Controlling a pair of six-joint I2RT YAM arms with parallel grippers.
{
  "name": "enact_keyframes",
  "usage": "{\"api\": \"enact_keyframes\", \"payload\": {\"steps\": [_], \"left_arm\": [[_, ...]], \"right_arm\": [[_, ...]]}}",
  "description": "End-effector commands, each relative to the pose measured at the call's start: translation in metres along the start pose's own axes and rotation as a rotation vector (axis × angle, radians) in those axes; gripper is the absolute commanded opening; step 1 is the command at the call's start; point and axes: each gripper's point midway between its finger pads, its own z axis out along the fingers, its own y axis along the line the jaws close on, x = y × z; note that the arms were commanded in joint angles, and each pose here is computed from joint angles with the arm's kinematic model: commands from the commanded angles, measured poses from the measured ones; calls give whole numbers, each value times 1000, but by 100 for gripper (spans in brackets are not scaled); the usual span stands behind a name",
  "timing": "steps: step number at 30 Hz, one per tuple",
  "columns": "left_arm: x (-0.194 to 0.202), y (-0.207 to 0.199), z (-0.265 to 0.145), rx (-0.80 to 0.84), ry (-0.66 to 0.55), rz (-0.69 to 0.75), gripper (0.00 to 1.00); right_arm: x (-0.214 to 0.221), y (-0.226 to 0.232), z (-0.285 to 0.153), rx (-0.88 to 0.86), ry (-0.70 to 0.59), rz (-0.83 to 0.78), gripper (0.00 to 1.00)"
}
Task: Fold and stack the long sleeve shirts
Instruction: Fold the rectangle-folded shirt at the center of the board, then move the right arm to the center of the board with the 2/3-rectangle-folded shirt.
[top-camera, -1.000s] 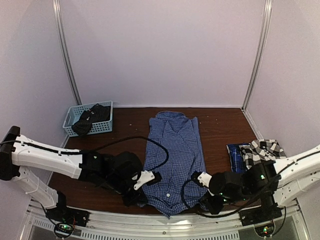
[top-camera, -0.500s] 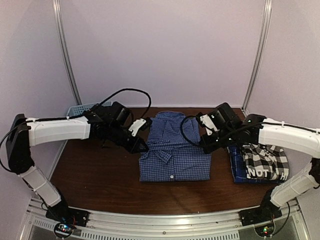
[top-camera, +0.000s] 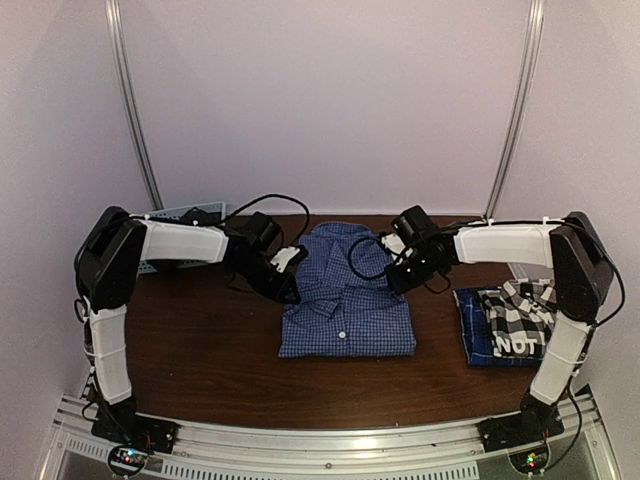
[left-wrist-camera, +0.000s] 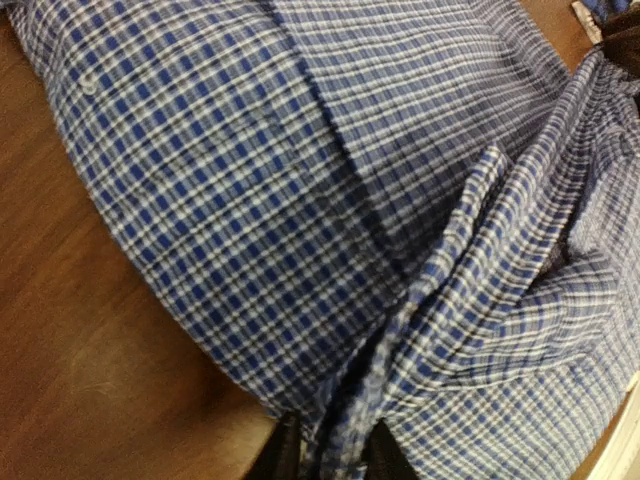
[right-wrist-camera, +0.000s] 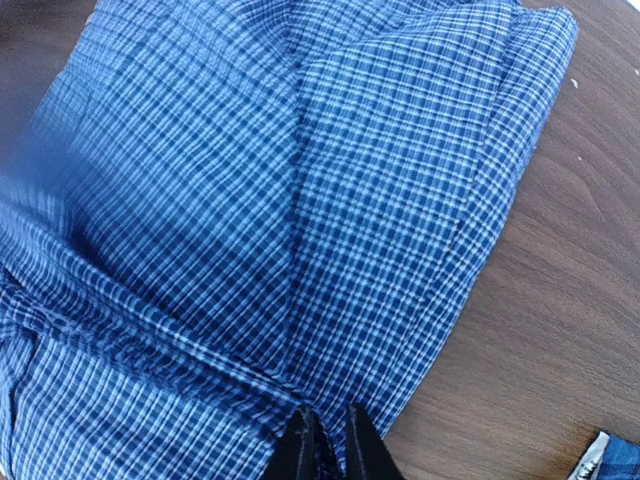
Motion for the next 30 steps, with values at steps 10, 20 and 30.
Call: {"api": "enact_keyframes", "payload": {"steps": [10,20,30], "left_arm": [[-38,47,-25,-259,-84,-39,55],[-39,15,-88,-196,-328,-70,95],[-16,-33,-126,13,-428,-71,98]], "right_arm": [[-53,-64,-24,291,-113,45,50],[10,13,-72,59,-212,-56,66],[104,82,-66,22,-101,-223,80]]}}
